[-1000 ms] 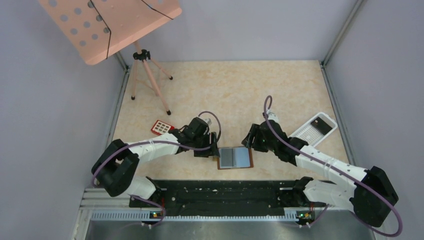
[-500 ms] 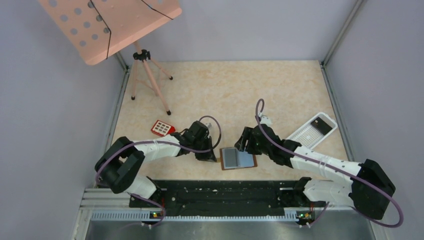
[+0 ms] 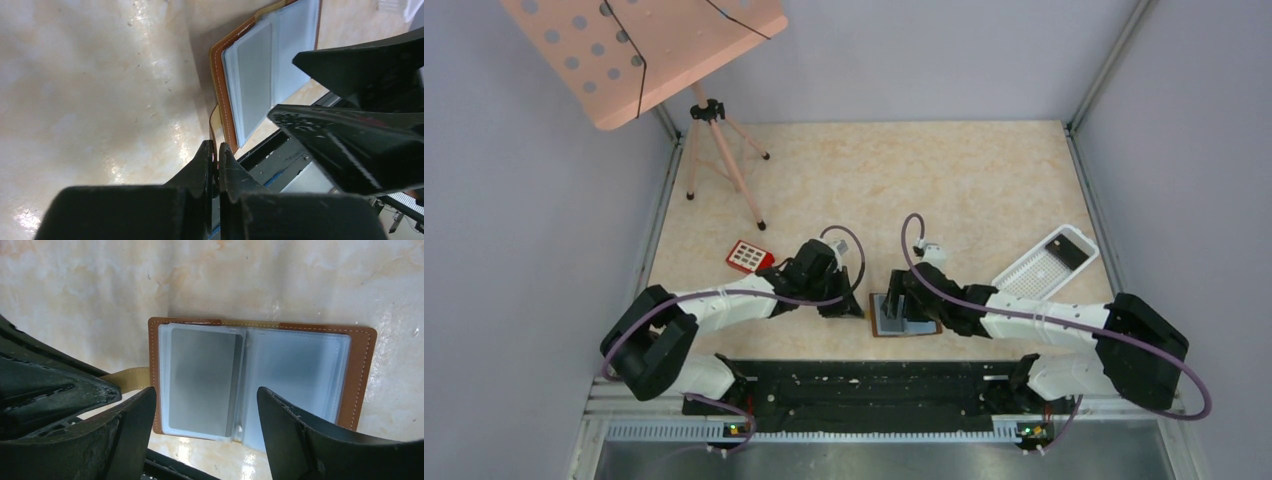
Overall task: Take the credit cards out of the card holder
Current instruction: Remove the credit card from the card holder.
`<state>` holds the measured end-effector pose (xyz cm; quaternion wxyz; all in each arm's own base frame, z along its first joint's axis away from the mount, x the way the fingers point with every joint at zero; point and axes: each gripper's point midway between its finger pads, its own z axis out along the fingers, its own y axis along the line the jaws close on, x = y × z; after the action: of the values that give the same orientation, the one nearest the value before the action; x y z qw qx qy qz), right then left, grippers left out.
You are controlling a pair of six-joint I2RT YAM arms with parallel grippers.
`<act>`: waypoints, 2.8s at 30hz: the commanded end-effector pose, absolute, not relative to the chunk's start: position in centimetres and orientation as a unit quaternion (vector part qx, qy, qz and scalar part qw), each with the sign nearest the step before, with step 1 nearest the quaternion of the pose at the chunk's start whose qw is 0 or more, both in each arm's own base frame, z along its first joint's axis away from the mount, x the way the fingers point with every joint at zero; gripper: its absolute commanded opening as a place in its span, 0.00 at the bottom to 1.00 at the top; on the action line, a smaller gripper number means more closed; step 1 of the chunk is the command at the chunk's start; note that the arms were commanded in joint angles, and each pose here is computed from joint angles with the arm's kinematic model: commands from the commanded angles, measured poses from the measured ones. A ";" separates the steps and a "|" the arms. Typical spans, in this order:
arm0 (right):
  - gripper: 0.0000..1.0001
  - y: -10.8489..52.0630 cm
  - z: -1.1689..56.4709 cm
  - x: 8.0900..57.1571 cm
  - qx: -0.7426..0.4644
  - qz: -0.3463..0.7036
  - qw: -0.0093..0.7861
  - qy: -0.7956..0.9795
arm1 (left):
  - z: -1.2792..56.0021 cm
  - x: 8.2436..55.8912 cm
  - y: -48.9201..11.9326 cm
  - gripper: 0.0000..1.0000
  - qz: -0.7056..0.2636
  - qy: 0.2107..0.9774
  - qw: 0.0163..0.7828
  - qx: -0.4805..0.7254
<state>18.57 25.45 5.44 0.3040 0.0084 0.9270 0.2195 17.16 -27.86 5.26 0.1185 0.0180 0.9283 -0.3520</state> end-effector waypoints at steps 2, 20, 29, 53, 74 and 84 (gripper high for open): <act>0.76 27.3 6.5 19.4 -0.005 0.211 0.329 0.921 | 7.0 17.5 -28.8 0.00 -0.385 0.912 0.138 0.021; 0.63 28.1 4.6 18.7 -0.032 0.150 0.323 0.934 | 7.7 17.4 -28.4 0.00 -0.388 0.908 0.153 0.024; 0.53 27.6 5.1 18.8 -0.027 0.149 0.331 0.931 | 7.6 17.4 -28.0 0.00 -0.381 0.911 0.156 0.024; 0.60 27.7 5.6 18.4 -0.031 0.172 0.331 0.927 | 7.6 17.4 -27.9 0.00 -0.377 0.913 0.156 0.023; 0.46 25.4 5.1 18.7 -0.033 0.110 0.338 0.934 | 7.3 17.3 -27.6 0.00 -0.369 0.916 0.156 0.022; 0.57 29.2 5.7 17.7 -0.056 0.207 0.317 0.924 | 7.7 17.4 -27.9 0.00 -0.378 0.912 0.157 0.020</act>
<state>18.06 27.71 5.30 0.3178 -0.0453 0.9308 0.1747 17.03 -27.41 6.43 0.1376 0.0145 0.9230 -0.3590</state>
